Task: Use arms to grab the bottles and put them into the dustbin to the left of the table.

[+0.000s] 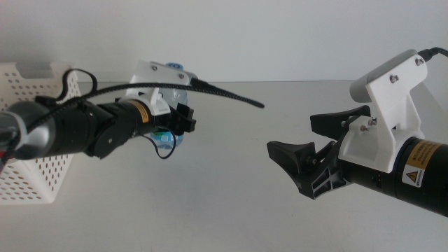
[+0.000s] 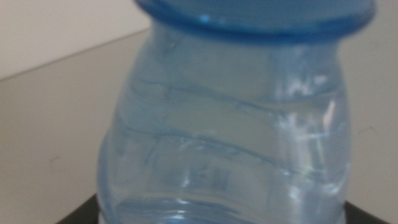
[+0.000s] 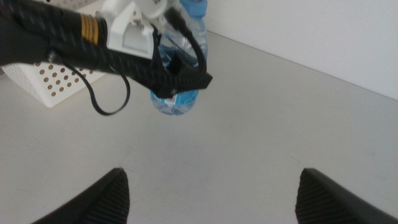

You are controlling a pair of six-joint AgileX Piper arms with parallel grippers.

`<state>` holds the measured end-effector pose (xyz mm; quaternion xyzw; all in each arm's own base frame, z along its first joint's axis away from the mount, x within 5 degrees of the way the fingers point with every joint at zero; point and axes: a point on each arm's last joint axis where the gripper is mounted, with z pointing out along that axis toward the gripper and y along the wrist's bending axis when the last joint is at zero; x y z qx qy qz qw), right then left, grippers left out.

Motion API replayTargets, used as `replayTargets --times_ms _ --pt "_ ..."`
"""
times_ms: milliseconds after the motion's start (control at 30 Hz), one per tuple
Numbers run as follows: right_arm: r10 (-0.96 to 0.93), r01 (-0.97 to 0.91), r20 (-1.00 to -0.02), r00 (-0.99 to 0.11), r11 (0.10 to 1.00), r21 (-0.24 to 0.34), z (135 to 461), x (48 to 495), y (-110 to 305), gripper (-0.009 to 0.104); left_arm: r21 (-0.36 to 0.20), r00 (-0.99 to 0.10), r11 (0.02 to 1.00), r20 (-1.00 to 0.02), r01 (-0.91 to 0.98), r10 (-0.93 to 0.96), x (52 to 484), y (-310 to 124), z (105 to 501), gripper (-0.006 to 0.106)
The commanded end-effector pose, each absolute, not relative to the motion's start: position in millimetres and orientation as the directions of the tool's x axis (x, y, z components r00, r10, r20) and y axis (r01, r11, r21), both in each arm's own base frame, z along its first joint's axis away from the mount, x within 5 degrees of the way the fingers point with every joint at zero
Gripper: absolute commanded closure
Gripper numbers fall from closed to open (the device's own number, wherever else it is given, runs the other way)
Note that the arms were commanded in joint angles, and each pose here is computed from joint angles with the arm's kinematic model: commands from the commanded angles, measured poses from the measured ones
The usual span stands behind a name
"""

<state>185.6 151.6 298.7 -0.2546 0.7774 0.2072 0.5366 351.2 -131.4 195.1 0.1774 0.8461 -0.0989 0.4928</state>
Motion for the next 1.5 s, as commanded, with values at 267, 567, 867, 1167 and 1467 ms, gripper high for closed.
replayTargets --times_ms 267,567,867,1167,1467 --pt "-0.119 -0.631 -0.973 -0.196 0.775 0.032 318.7 185.0 152.4 0.024 0.076 -0.399 0.966 -0.9 0.248 0.173 356.7 -98.8 356.9 0.102" --pt "-0.125 -0.63 -0.971 -0.202 0.776 0.032 316.6 186.3 153.5 0.024 0.212 -0.568 0.959 -0.773 0.188 0.283 360.5 3.8 408.5 0.102" --pt "-0.125 -0.63 -0.971 -0.202 0.776 0.032 316.6 186.3 153.5 0.024 0.137 -0.701 0.991 -0.707 -0.006 0.093 362.0 92.4 383.1 0.102" --pt "-0.125 -0.63 -0.971 -0.202 0.776 0.032 316.6 186.3 153.5 0.024 0.063 -0.828 0.998 -0.559 0.006 0.04 385.6 104.9 326.4 0.102" --pt "-0.125 -0.63 -0.971 -0.202 0.776 0.032 316.6 186.3 153.5 0.024 -0.011 -0.906 1.0 -0.423 0.019 0.012 404.8 108.3 271.6 0.093"
